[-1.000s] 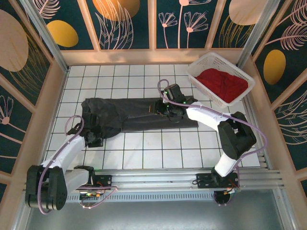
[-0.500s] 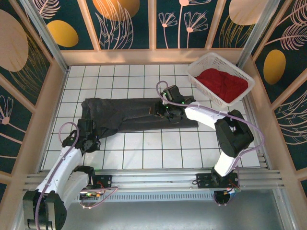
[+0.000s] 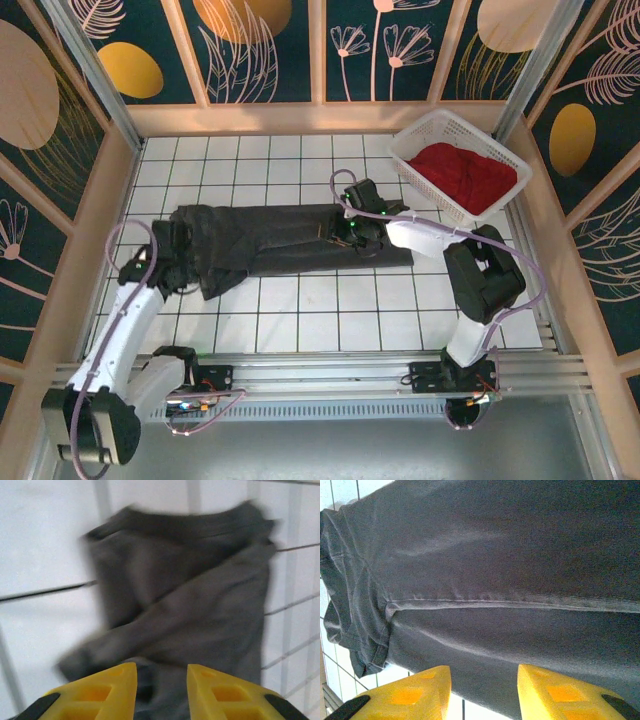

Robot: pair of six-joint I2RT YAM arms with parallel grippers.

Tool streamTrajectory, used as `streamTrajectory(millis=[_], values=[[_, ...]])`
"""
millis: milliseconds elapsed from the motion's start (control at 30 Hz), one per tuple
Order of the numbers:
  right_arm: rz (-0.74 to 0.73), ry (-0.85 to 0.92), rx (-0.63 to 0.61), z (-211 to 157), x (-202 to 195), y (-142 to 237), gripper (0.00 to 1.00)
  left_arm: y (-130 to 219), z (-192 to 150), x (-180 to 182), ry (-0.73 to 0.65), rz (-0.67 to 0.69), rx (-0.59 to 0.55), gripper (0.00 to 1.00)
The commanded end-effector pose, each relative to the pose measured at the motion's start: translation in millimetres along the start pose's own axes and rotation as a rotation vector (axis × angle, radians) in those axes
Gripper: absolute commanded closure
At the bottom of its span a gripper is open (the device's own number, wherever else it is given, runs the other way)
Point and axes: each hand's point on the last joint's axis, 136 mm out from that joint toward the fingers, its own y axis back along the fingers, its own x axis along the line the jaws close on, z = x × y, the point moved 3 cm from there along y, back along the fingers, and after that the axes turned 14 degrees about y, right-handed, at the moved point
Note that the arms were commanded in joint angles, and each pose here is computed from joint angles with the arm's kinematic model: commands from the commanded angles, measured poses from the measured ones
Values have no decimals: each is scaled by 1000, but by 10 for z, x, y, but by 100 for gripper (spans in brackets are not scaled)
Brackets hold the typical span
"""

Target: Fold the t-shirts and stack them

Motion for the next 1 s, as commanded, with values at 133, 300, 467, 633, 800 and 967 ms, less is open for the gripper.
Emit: streamTrajectory(millis=[133, 300, 467, 633, 800, 967], values=[[52, 37, -12, 213, -21, -39, 59, -493, 190, -1021, -430, -158, 64, 71], [12, -11, 5, 379, -350, -46, 58, -948, 145, -1244, -600, -157, 192, 62], [-32, -70, 34, 407, -603, -111, 58, -1362, 156, -1201, -654, -101, 245, 62], [-52, -96, 61, 375, -722, -208, 58, -1689, 74, -1143, -649, -59, 309, 64], [-71, -118, 72, 356, -808, -263, 58, -1793, 87, -1031, -634, -16, 304, 68], [-83, -133, 86, 328, -872, -304, 59, -1823, 151, -942, -638, 40, 272, 70]])
